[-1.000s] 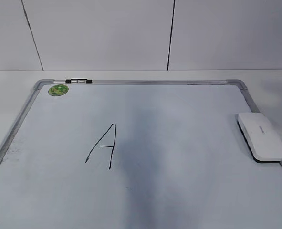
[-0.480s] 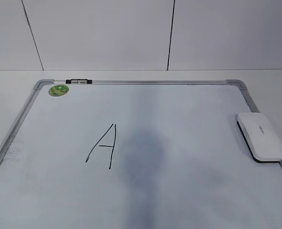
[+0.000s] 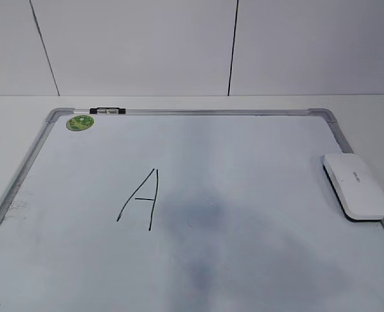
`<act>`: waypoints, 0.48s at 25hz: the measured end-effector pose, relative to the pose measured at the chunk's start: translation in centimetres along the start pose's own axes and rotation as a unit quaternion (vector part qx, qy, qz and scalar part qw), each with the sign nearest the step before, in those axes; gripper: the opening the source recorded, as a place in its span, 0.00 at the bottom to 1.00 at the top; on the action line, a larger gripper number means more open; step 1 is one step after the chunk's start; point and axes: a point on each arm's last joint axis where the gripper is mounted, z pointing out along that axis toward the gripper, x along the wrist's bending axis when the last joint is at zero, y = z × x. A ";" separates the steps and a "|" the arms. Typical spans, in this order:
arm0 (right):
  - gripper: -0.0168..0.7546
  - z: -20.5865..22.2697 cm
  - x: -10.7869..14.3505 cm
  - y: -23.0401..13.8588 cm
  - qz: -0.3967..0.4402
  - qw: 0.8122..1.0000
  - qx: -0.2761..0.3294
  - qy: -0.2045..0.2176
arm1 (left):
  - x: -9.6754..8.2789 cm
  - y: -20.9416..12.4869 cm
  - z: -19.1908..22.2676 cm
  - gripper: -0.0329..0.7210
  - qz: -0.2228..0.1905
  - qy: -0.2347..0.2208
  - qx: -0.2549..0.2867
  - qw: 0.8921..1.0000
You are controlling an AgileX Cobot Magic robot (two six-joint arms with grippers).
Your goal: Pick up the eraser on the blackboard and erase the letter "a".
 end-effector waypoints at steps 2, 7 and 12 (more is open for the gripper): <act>0.75 0.3 -0.3 -0.4 -0.003 1.000 0.002 -0.013 | 0.3 -1.5 0.8 0.37 0.000 0.009 0.016 1.000; 0.75 1.2 -1.0 -1.0 -0.012 0.999 0.016 -0.041 | 1.2 -4.6 3.3 0.37 -0.004 0.027 0.068 0.997; 0.74 2.5 -1.9 -1.8 -0.032 0.997 0.043 -0.060 | 1.8 -7.1 5.9 0.37 -0.015 0.029 0.131 0.991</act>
